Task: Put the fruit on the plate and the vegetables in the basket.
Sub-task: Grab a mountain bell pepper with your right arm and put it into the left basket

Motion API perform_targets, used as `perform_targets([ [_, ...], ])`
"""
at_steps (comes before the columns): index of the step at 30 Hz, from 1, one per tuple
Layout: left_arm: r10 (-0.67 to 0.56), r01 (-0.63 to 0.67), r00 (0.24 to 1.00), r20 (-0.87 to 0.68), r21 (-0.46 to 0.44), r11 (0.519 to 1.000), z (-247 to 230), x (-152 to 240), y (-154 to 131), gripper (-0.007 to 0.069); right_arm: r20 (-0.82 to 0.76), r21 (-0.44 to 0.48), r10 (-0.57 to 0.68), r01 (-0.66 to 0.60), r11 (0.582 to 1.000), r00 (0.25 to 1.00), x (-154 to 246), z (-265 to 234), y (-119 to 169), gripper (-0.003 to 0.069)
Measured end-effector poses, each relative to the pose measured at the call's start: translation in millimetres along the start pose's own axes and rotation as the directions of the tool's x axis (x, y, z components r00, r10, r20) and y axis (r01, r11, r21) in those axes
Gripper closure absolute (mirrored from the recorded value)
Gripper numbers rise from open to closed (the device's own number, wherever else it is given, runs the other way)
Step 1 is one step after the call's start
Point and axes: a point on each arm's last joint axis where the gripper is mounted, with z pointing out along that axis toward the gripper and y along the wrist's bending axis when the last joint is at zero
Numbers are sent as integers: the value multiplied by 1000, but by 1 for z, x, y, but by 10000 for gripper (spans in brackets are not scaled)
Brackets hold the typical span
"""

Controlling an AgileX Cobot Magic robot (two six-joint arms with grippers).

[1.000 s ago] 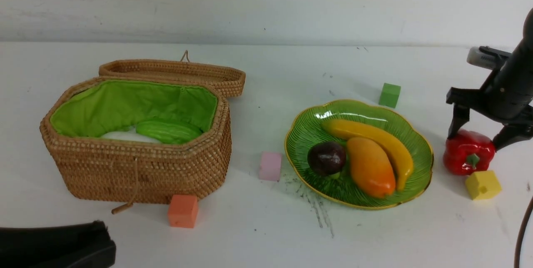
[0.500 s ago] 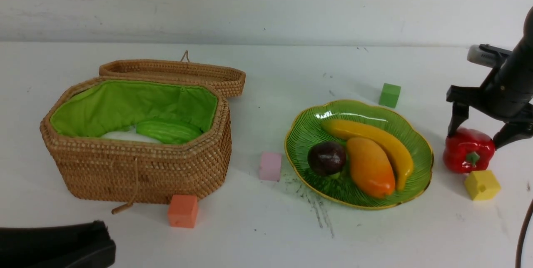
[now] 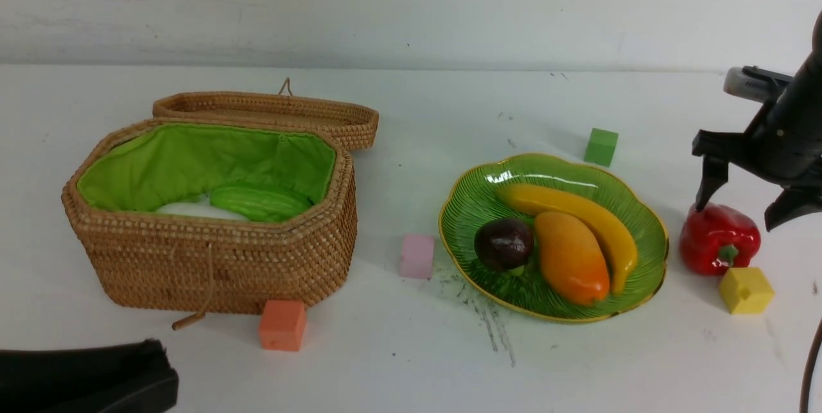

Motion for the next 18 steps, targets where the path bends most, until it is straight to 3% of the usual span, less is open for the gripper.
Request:
perform_targets([
  [8, -1, 1, 1000, 1, 0, 1000, 0, 0, 0, 554, 133, -16, -3, 5, 1000, 991, -14, 4, 1, 14],
  [18, -1, 1, 1000, -3, 7, 1000, 0, 0, -1, 554, 78, 27, 4, -6, 1000, 997, -16, 44, -4, 15],
])
